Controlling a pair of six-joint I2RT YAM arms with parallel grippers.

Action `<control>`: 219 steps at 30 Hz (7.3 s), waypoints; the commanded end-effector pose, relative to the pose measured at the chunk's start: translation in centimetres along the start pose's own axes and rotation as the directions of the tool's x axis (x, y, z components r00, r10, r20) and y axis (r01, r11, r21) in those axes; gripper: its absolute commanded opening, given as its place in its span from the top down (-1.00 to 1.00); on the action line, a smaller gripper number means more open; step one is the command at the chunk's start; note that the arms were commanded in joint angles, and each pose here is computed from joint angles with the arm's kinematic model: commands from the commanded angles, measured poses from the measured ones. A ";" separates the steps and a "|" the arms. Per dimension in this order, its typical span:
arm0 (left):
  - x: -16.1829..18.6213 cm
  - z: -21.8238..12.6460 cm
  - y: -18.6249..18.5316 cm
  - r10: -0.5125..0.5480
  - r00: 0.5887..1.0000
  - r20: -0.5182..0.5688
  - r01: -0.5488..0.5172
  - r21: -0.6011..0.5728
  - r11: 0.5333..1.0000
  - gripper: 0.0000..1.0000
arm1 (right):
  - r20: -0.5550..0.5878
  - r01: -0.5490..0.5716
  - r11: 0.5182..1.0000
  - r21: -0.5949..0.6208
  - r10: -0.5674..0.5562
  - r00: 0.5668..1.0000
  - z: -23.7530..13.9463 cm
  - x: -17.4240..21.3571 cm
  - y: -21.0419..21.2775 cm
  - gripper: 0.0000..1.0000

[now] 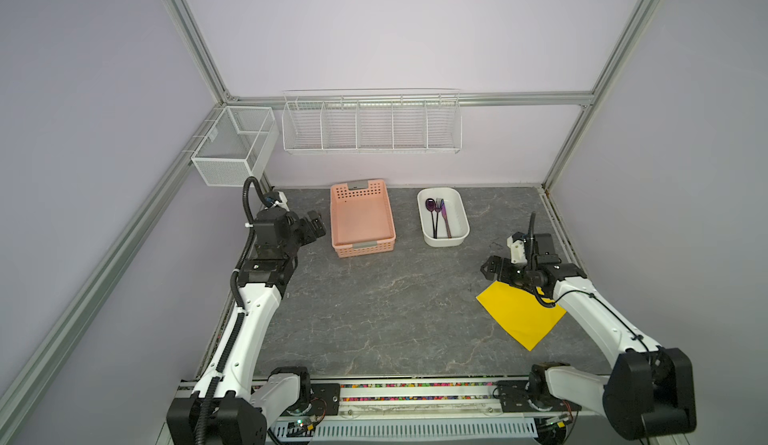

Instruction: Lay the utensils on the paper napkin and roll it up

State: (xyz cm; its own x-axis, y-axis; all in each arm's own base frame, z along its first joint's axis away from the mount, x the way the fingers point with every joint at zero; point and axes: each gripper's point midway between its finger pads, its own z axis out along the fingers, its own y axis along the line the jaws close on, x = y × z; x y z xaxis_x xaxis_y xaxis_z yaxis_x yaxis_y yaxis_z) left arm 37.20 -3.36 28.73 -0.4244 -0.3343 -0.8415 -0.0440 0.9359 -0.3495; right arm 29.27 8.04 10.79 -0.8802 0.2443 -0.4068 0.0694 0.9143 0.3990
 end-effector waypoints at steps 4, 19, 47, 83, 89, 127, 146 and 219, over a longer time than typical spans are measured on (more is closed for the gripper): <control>1.6 -1.4 -2.5 0.114 0.982 -0.153 -0.095 0.126 0.987 -1.00 | -0.168 -0.071 0.997 -0.029 0.066 0.984 0.5 4.0 0.6 -0.98; 4.2 0.3 0.3 0.078 0.993 -0.091 -0.074 0.046 0.996 -1.00 | -0.272 -0.105 0.990 -0.088 0.078 0.959 4.1 5.6 1.3 -1.00; 4.5 -0.6 -1.1 0.130 0.986 -0.102 -0.116 0.129 0.985 -0.99 | -0.359 -0.070 0.990 -0.119 0.023 0.933 7.9 9.2 7.0 -0.93; 4.2 -2.0 -0.3 0.130 0.989 -0.076 -0.124 0.085 0.989 -1.00 | -0.326 -0.015 0.971 -0.240 -0.066 0.943 13.0 11.7 22.3 -0.90; 4.2 -1.9 -0.3 0.128 0.989 -0.077 -0.122 0.081 0.989 -1.00 | -0.348 -0.011 0.970 -0.243 -0.077 0.934 13.4 12.1 22.8 -0.89; 4.4 -1.7 -0.2 0.124 0.989 -0.083 -0.117 0.079 0.990 -0.98 | -0.359 0.046 0.957 -0.286 -0.152 0.921 12.9 12.4 25.3 -0.90; 4.7 -1.1 0.2 0.116 0.988 -0.101 -0.110 0.067 0.992 -0.98 | -0.221 0.191 0.952 -0.237 -0.245 0.944 7.3 3.4 23.2 -0.89; 6.1 0.6 1.3 0.094 0.980 -0.177 -0.091 0.025 0.996 -0.96 | -0.085 0.153 0.986 0.061 -0.148 0.985 21.8 -18.8 14.3 0.54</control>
State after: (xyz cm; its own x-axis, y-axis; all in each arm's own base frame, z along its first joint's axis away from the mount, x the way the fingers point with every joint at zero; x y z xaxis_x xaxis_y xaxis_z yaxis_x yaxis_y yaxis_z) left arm 35.28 -4.36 22.58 -0.5791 -0.2040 -0.7893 0.0281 0.9626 -0.2695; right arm 57.26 23.25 7.35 -0.9052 0.0711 -0.4190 -0.0479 0.9625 0.2668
